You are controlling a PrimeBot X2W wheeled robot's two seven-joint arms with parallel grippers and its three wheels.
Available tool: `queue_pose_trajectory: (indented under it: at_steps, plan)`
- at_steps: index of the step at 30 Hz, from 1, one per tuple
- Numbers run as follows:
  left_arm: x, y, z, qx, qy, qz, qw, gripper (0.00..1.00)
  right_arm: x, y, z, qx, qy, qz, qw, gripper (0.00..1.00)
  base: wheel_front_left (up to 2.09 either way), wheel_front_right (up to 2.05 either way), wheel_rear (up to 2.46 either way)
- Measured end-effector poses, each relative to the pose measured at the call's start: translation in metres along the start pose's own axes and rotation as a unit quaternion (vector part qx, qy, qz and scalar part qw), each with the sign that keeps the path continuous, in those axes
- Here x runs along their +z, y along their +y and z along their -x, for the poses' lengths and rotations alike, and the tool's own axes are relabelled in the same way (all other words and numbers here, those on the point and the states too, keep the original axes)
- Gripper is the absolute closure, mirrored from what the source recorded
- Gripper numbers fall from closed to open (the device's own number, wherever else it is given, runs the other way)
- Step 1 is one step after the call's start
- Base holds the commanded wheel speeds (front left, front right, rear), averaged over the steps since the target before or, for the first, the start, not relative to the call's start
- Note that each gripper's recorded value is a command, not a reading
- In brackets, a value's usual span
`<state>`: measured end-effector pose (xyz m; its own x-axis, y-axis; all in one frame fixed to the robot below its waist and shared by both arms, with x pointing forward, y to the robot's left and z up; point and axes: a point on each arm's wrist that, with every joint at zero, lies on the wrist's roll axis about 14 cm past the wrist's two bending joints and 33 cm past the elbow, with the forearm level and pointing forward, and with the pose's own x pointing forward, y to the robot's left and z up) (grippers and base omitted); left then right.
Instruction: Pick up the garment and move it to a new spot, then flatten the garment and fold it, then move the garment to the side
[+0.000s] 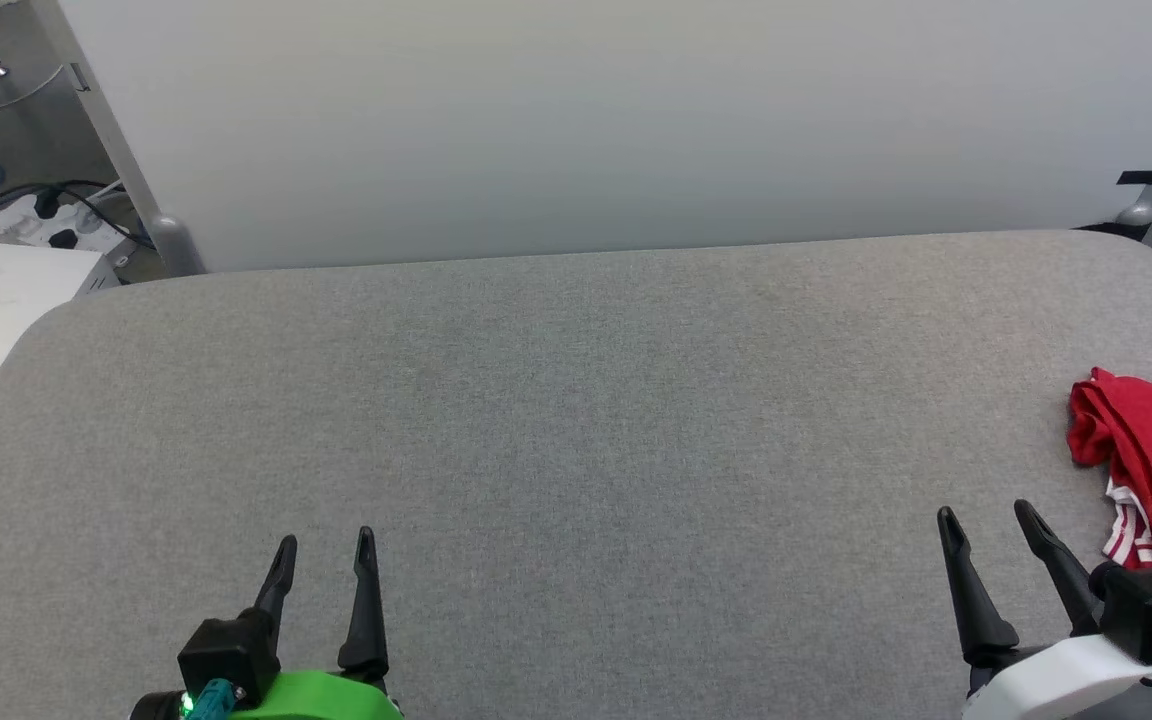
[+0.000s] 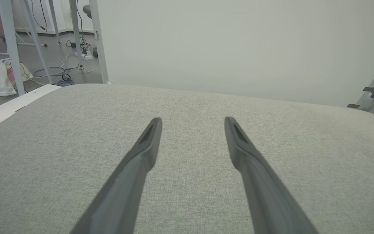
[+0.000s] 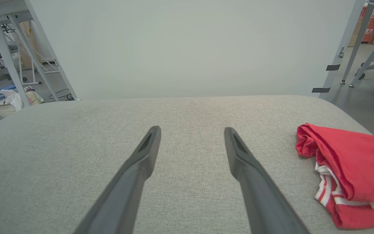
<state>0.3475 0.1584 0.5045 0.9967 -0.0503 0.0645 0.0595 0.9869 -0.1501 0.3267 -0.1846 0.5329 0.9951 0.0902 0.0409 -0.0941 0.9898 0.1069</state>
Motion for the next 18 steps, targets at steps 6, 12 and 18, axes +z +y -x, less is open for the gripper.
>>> queue_pose_trajectory:
  at_steps: [6,12,18]
  plan:
    - [0.0036,0.0013,0.0037,0.003,-0.006,0.000,1.000,0.00,0.0040,0.0039,0.0024,0.003,-0.003,0.001,1.000,0.00,0.00,0.00,0.00]
    - [0.0058,0.0008,0.0050,0.002,-0.009,0.000,1.000,0.00,0.0045,0.0061,0.0035,0.005,-0.002,0.001,1.000,0.00,0.00,0.00,0.00]
    - [0.0051,-0.0001,0.0049,0.000,-0.008,-0.001,1.000,0.00,0.0025,0.0064,0.0055,0.003,0.001,-0.001,1.000,0.00,0.00,0.00,0.00]
